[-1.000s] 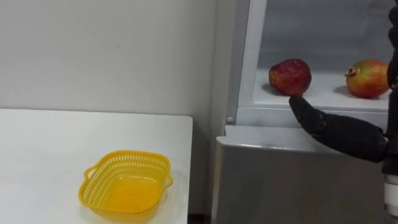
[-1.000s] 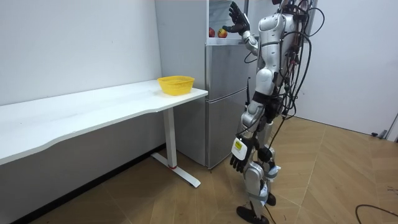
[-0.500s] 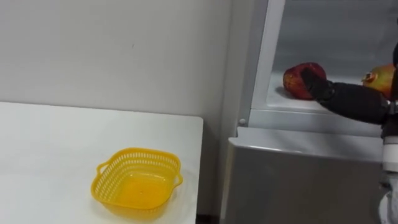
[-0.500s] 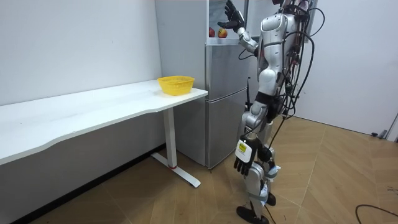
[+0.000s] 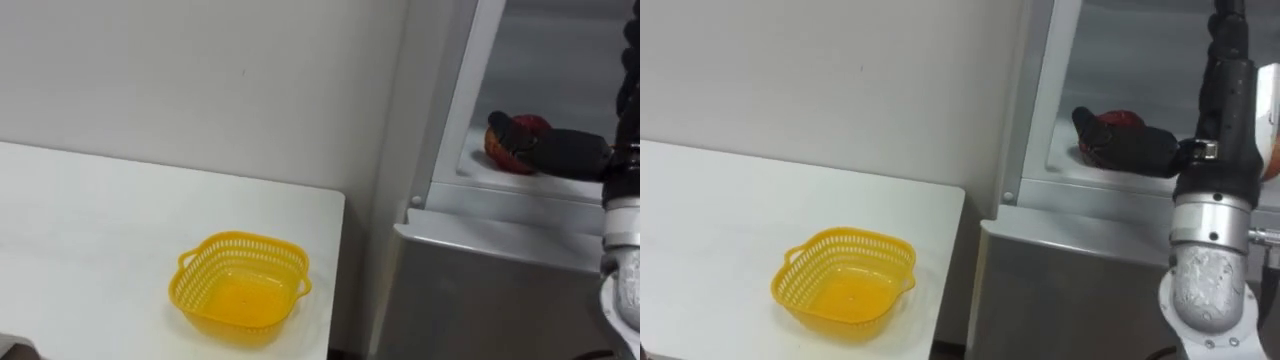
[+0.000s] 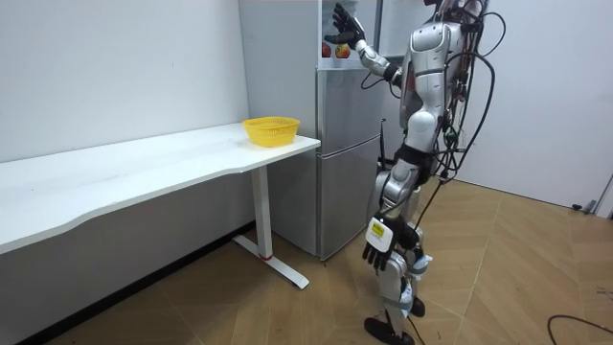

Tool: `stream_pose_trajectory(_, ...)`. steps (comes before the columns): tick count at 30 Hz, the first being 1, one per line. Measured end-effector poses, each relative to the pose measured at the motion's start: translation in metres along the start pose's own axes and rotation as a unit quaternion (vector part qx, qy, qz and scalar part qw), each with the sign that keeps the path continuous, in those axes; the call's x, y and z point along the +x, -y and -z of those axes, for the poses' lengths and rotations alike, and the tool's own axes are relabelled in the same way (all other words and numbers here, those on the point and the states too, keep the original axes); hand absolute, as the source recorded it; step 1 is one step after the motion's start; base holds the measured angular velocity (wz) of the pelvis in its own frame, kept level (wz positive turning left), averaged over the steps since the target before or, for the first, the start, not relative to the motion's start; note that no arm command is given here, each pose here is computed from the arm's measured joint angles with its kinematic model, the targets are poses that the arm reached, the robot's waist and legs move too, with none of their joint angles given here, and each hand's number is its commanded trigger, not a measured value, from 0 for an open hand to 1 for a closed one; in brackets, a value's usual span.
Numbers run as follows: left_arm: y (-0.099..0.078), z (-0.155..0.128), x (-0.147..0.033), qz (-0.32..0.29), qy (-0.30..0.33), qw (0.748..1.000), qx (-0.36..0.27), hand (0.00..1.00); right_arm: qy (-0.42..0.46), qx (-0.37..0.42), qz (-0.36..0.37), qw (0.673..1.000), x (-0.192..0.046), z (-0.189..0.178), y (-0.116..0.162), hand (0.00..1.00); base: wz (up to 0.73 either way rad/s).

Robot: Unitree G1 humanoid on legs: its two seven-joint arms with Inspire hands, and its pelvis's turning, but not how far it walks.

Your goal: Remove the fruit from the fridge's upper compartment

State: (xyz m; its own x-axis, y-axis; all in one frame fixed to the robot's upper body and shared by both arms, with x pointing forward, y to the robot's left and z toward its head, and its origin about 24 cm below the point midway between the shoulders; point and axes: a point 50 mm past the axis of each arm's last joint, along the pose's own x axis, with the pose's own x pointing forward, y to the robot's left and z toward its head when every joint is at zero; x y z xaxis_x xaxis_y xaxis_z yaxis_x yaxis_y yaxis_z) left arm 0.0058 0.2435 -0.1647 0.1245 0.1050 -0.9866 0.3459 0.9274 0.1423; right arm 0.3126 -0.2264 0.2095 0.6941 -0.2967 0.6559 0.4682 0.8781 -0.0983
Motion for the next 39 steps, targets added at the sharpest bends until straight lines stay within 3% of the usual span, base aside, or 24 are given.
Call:
stream_pose_trajectory(21,-0.008,0.000,-0.004,-0.022,0.003,1.000,0.007,0.00,-0.084,-0.056,-0.025,0.995,0.031,0.027,0.005,0.00,0.03)
stream_pose_trajectory(31,-0.014,-0.004,-0.007,-0.033,0.011,0.999,0.009,0.00,-0.111,-0.074,-0.085,0.987,0.032,0.034,-0.002,0.00,0.00)
stream_pose_trajectory(39,-0.014,-0.004,-0.007,-0.023,0.007,1.000,0.003,0.00,-0.150,-0.090,-0.129,0.976,0.035,0.047,0.007,0.00,-0.01)
